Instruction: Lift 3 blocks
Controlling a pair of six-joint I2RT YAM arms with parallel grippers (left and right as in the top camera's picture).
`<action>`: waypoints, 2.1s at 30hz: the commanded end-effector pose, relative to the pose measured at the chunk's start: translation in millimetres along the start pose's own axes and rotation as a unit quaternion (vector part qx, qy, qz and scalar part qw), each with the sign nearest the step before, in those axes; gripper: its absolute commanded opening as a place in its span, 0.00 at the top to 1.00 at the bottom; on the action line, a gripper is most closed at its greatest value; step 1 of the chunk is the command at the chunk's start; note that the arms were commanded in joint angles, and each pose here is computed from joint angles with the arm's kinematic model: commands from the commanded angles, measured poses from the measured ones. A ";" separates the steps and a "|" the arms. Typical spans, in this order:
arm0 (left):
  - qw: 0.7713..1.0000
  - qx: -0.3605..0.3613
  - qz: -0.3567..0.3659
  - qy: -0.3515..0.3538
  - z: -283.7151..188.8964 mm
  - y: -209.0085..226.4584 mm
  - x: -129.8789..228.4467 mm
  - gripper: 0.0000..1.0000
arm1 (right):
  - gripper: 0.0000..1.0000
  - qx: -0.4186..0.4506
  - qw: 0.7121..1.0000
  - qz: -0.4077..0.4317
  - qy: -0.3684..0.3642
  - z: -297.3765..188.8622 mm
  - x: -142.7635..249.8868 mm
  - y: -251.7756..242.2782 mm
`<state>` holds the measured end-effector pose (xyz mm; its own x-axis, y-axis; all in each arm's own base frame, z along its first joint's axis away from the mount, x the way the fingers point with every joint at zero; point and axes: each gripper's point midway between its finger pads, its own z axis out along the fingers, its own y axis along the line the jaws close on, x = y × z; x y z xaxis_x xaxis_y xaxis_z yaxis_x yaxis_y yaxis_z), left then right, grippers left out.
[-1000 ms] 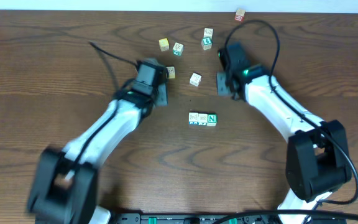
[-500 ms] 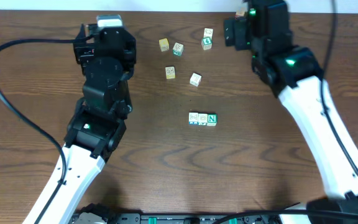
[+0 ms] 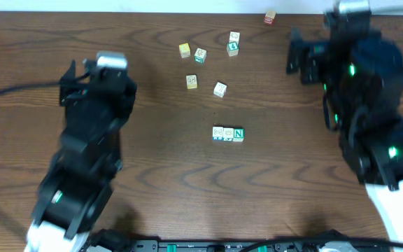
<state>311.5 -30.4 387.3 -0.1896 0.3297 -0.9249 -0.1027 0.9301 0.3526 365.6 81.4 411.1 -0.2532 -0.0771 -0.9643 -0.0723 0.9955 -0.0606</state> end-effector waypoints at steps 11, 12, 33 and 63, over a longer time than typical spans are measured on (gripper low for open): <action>0.991 0.026 -0.125 -0.032 -43.3 51.7 36.4 0.24 | 0.01 0.040 0.999 -0.009 0.004 -33.8 81.8 -25.6; 0.991 0.024 -0.127 -0.032 -45.9 53.0 42.1 0.24 | 0.01 0.043 0.999 -0.015 0.003 -35.2 82.4 -27.1; 0.975 0.051 -0.108 -0.185 -133.7 43.0 23.8 0.23 | 0.01 0.045 0.997 -0.037 -0.058 -129.5 145.4 -54.1; 0.963 0.096 -0.092 -0.233 -176.3 24.0 22.7 0.23 | 0.01 0.103 0.990 -0.056 -0.076 -141.2 194.8 -77.0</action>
<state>136.7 -26.1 387.7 0.2243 0.1409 -0.9643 0.0944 0.9817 0.1654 186.2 -16.6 268.5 -0.0882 -0.1866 -0.9785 0.1083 0.9747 -0.1956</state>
